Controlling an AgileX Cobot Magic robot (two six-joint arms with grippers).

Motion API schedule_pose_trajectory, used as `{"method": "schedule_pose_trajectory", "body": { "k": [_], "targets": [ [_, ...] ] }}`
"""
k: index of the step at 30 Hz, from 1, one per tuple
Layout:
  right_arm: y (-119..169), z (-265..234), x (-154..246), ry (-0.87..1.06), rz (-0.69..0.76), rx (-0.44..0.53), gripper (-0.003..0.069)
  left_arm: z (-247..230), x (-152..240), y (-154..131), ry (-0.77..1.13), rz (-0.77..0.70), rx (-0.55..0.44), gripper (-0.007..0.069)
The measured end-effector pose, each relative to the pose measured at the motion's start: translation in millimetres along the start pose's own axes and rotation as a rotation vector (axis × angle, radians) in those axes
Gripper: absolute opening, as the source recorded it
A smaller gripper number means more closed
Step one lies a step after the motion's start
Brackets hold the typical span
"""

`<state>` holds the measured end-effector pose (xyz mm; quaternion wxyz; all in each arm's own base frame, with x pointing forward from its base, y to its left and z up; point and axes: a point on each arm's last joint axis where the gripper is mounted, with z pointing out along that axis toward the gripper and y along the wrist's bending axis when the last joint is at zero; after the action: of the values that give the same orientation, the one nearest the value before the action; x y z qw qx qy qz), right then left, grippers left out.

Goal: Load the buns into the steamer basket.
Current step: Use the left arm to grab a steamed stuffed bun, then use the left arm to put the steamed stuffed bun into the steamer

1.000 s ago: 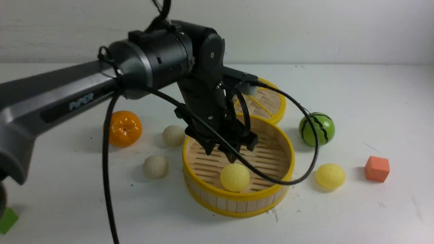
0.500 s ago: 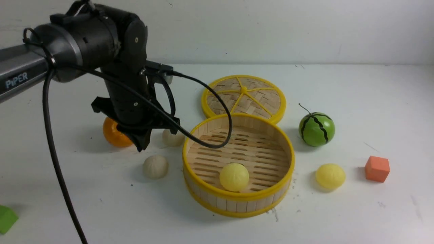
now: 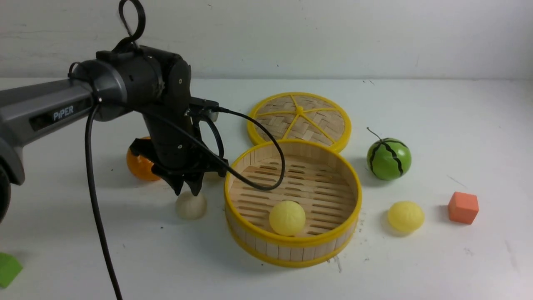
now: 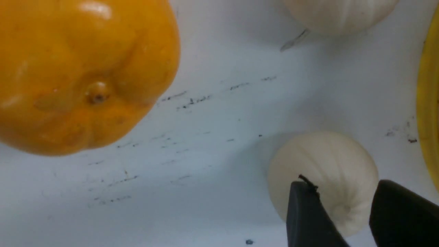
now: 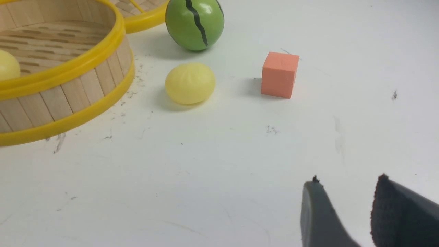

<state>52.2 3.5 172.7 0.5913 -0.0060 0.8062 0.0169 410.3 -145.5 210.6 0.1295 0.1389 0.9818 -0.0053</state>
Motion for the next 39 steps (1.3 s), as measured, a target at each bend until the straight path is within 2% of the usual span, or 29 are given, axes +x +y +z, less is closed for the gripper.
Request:
{"method": "schedule_pose_trajectory", "body": {
  "k": [12,14,15,16,19,20,25,27,30,33,34,36,39],
  "targets": [
    [0,0,0,0.0,-0.001,0.0,0.0241,20,1,-1,0.037,0.002,-0.002,0.0255],
    [0,0,0,0.0,-0.001,0.0,0.0241,21,1,-1,0.042,0.001,-0.003,0.0206],
    [0,0,0,0.0,0.0,0.0,0.0241,21,2,-1,0.053,-0.003,-0.004,0.0159],
    [0,0,0,0.0,0.0,0.0,0.0241,20,2,-1,0.052,-0.004,-0.004,0.0151],
    [0,0,0,0.0,0.0,0.0,0.0241,17,3,0,0.084,-0.006,-0.007,0.0015],
    [0,0,0,0.0,0.0,0.0,0.0241,14,3,0,0.092,-0.007,-0.008,-0.0005],
    [0,0,0,0.0,0.0,0.0,0.0241,-5,-2,0,0.103,-0.014,-0.005,-0.0012],
    [0,0,0,0.0,0.0,0.0,0.0241,-38,-10,-5,0.042,-0.008,0.002,-0.0012],
    [0,0,0,0.0,0.0,0.0,0.0241,-81,-20,-25,-0.084,0.033,0.033,-0.0012],
    [0,0,0,0.0,0.0,0.0,0.0241,-101,-27,-56,-0.17,0.117,0.095,-0.0012],
    [0,0,0,0.0,0.0,0.0,0.0241,-102,-28,-58,-0.172,0.124,0.096,-0.0012],
    [0,0,0,0.0,0.0,0.0,0.0241,-90,-36,-83,-0.198,0.186,0.129,-0.0012],
    [0,0,0,0.0,-0.001,0.0,0.0241,-63,-43,-94,-0.168,0.199,0.133,-0.0012]
  ]
}}
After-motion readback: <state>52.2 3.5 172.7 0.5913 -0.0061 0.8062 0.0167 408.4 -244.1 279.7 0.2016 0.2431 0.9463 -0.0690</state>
